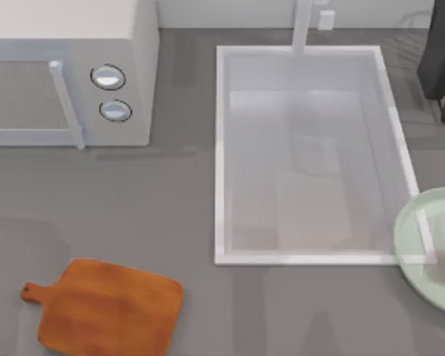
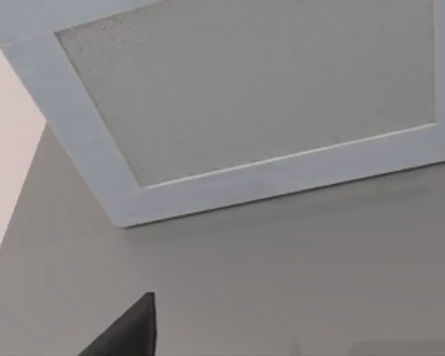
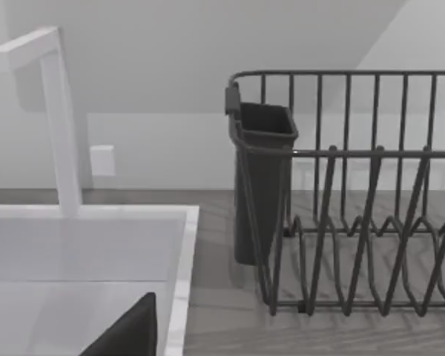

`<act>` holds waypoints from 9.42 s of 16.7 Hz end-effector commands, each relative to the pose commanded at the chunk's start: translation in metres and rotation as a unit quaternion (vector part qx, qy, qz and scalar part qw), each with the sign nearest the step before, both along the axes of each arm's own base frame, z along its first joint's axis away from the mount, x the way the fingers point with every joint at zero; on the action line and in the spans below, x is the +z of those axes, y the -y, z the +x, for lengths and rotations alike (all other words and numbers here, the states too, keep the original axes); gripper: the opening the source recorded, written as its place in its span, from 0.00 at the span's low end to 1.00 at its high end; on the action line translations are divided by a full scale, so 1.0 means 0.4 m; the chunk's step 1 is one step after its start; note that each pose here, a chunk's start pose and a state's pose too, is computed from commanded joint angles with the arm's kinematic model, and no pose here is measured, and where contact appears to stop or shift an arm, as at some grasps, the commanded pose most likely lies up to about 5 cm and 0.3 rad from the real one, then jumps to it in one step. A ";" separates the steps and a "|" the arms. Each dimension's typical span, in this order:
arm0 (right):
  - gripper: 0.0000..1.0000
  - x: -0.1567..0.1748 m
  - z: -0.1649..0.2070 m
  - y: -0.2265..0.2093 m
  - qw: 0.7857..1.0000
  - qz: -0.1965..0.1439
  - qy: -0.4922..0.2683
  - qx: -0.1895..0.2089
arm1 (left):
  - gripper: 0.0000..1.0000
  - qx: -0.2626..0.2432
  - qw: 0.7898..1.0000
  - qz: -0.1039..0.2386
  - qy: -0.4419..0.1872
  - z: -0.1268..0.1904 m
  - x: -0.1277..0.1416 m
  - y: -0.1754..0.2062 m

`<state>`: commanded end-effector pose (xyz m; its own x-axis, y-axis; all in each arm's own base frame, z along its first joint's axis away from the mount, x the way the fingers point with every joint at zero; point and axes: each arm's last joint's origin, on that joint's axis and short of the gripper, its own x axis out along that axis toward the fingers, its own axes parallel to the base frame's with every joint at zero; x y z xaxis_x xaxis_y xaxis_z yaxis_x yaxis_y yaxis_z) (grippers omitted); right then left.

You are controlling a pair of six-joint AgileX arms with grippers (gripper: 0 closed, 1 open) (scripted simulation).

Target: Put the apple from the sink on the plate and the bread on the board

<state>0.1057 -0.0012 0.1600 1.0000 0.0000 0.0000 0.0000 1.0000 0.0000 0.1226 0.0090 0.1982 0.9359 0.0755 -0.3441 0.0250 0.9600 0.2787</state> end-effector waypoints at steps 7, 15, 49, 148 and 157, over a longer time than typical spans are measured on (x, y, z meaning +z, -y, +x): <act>1.00 0.000 0.000 0.000 1.000 0.000 0.000 0.000 | 1.00 -0.086 0.932 0.137 -0.323 0.184 0.055 -0.078; 1.00 0.000 0.000 0.000 1.000 0.000 0.000 0.000 | 1.00 -0.246 0.792 0.145 -0.539 0.370 -0.035 -0.192; 1.00 0.000 0.000 0.000 1.000 0.000 0.000 0.000 | 0.02 -0.265 0.776 0.141 -0.555 0.386 -0.224 -0.206; 1.00 0.000 0.000 0.000 1.000 0.000 0.000 0.000 | 0.30 0.635 0.520 -0.470 -0.324 0.254 -0.148 0.321; 1.00 0.000 0.000 0.000 1.000 0.000 0.000 0.000 | 0.98 0.635 0.520 -0.470 -0.324 0.254 -0.148 0.321</act>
